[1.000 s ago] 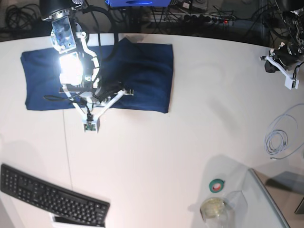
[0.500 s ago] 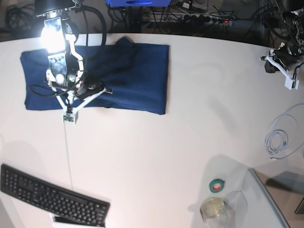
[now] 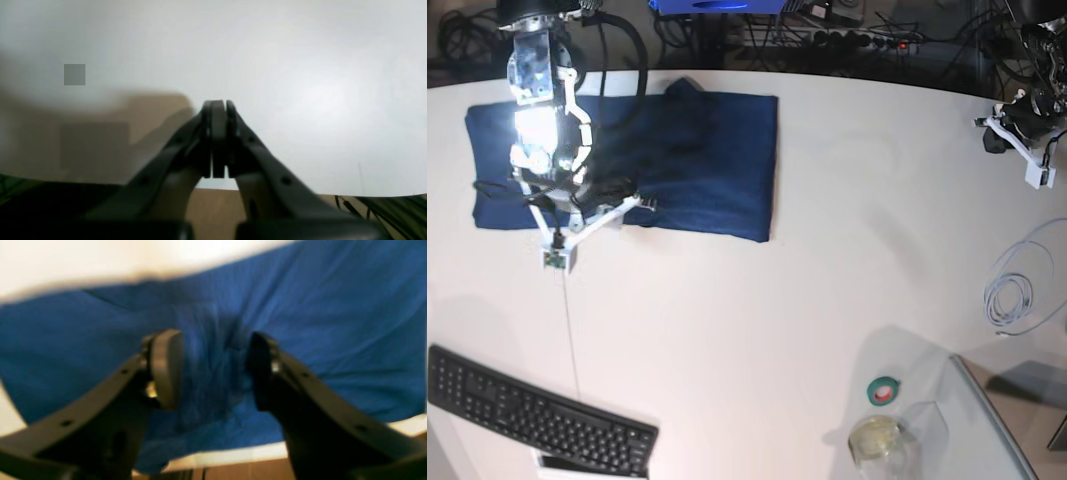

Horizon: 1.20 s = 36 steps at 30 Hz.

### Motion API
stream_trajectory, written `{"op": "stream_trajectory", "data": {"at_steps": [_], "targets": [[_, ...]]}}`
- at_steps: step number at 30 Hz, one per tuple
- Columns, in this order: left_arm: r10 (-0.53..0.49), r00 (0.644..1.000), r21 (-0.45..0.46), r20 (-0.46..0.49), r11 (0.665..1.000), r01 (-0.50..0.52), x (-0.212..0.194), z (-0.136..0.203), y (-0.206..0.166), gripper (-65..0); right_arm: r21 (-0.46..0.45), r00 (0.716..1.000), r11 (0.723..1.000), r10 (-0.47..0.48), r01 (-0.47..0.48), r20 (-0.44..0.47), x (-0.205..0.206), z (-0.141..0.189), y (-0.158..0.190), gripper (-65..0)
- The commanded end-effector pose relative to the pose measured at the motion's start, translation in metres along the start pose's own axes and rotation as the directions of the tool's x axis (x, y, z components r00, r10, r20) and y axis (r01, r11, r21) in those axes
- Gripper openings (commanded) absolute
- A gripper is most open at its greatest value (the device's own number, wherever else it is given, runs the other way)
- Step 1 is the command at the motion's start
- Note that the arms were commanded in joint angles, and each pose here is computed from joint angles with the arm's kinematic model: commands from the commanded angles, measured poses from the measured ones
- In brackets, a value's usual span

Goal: Layout the t-shirt on the table in an organized manner, then fold the t-shirt properly
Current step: 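Press and smooth the folded shirt with the right gripper, then pat the shirt surface with the right gripper, flattening the fold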

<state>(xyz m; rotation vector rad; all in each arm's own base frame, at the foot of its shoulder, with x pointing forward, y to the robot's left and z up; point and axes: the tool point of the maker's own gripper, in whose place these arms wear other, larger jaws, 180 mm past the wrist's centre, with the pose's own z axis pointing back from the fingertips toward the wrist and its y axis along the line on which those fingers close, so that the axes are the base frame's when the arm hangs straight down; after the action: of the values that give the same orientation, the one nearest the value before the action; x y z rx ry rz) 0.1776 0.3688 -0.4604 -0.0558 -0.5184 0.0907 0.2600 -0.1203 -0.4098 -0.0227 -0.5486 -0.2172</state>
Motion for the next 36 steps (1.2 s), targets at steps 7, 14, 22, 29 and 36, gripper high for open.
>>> {"op": "stream_trajectory", "data": {"at_steps": [7,14,22,29,36], "targets": [[-0.013,0.999,0.018,0.035,1.000,0.013,0.013,0.007,0.010,-65.0,0.136,0.985,0.976,0.169,-0.170,0.019,-0.034,0.029,0.039,-41.4],[-0.023,0.999,0.030,0.040,0.999,0.022,0.018,0.010,0.015,-65.0,0.272,0.907,0.883,0.415,-0.383,-0.069,-0.115,0.048,0.069,-41.3],[-0.032,0.999,0.038,0.042,0.999,0.030,0.021,0.013,0.019,-65.0,0.254,0.851,0.871,0.476,-0.421,-0.221,-0.172,0.024,0.066,-41.3],[-0.033,0.999,0.040,0.040,0.999,0.031,0.021,0.013,0.020,-65.0,0.253,0.850,0.869,0.479,-0.424,-0.219,-0.184,0.015,0.069,-41.3],[-0.033,0.999,0.040,0.040,0.999,0.031,0.021,0.013,0.020,-65.0,0.245,0.854,0.872,0.475,-0.423,-0.213,-0.180,0.015,0.066,-61.4]]}}
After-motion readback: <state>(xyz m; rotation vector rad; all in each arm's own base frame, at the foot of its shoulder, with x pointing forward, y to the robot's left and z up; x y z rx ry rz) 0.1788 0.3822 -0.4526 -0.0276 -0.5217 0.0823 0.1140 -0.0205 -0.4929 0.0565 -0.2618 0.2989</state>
